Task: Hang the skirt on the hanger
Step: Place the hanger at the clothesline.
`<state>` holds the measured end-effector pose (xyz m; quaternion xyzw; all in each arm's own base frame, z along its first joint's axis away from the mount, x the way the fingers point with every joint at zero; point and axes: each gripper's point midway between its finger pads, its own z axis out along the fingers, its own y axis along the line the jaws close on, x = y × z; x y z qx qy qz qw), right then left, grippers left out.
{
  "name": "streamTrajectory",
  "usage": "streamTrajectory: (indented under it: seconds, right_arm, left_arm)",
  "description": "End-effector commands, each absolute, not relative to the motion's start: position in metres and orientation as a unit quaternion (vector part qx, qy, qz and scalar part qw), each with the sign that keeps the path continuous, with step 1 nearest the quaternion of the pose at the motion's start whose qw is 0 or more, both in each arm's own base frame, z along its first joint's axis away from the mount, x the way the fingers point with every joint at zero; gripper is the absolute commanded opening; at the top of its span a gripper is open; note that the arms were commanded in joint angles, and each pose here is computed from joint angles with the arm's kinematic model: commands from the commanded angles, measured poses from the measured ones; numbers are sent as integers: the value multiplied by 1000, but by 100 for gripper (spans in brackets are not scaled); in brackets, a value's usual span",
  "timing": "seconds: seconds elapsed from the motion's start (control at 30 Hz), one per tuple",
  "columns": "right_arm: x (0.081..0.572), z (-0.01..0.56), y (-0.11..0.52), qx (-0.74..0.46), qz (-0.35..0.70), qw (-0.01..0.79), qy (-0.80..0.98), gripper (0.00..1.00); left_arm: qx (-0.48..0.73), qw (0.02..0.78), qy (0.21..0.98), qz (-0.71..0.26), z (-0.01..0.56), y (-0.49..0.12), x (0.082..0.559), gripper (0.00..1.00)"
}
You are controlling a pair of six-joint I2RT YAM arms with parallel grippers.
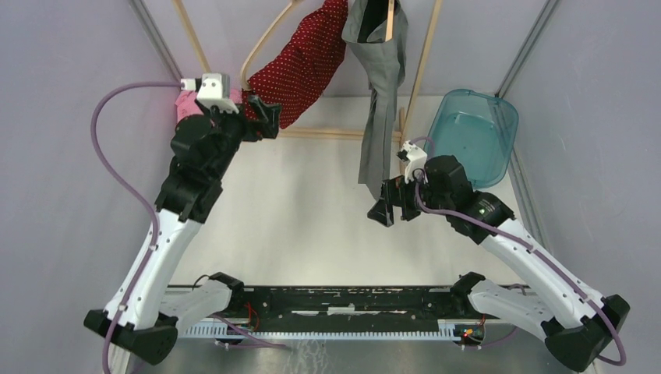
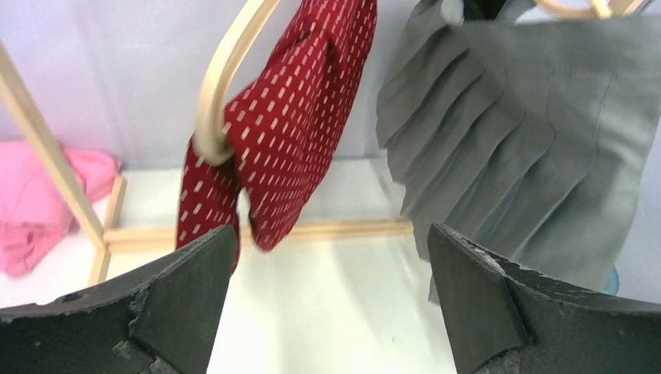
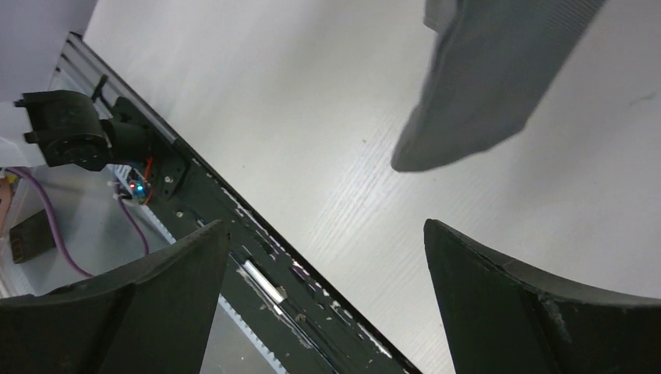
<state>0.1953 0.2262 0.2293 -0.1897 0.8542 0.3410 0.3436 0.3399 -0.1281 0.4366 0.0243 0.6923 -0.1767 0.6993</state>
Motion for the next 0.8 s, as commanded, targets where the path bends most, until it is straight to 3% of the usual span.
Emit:
streamTrajectory:
  seconds: [0.0, 0.33, 0.5, 0.77]
  right_arm:
    - [195, 228, 198, -152, 296, 381, 863, 100]
    - [224, 220, 117, -30, 129, 496, 858, 100]
    - [250, 201, 70, 46, 25, 531, 846, 100]
    - [282, 170, -12, 195, -32, 542, 817, 100]
  left_arm:
    - [-29, 672, 718, -177, 397, -109, 316, 99]
    - [-168, 628, 759, -29, 301, -36, 296, 99]
    - [-198, 594, 779, -32, 252, -40, 302, 99]
    - [-220, 601, 768, 11, 208, -24, 306, 99]
